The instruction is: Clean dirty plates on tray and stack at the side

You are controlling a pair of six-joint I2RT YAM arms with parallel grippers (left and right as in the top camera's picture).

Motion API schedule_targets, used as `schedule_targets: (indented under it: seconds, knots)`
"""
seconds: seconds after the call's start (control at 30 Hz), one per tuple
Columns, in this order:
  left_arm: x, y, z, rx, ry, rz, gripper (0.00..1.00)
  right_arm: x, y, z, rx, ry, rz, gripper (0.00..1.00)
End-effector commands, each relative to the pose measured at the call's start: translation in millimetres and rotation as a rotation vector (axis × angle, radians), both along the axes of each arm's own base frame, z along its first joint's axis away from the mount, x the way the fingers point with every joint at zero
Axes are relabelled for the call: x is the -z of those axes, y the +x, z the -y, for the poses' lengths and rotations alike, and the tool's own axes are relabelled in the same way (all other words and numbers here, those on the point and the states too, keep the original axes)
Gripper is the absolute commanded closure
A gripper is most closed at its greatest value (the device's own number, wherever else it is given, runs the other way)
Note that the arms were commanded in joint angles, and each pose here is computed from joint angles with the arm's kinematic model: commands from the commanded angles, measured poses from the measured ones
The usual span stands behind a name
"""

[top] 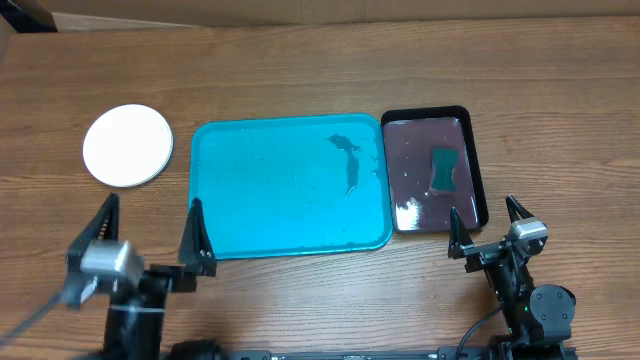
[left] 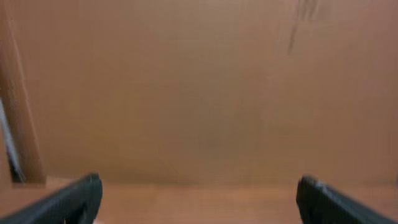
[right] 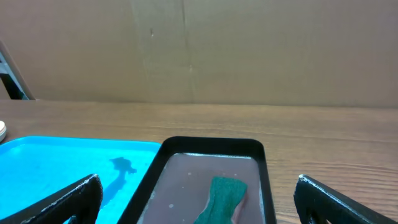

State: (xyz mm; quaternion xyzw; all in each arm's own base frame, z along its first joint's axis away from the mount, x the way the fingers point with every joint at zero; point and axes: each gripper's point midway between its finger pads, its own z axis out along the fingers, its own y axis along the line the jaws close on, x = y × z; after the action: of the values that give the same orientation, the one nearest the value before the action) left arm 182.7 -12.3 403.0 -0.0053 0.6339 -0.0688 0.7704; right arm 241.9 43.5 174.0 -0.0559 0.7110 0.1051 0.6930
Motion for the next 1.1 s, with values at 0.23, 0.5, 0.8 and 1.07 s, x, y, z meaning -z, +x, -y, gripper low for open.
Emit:
schedule_targets:
  seconds: [0.23, 0.5, 0.8, 1.07]
  knots:
    - [34, 0, -23, -0.048, -0.227, 0.273, 0.00, 1, 0, 2, 0.011, -0.007, 0.007, 0.00]
    - [97, 31, -40, -0.082, -0.408, 0.195, 0.00, 1, 0, 2, 0.011, -0.007, 0.007, 0.00]
    - [167, 53, -49, -0.150, -0.459, 0.061, 0.00, 1, 0, 2, 0.011, -0.007, 0.007, 0.00]
    - [222, 61, -48, -0.198, -0.355, -0.155, 0.00, 1, 0, 2, 0.011, -0.007, 0.007, 0.00]
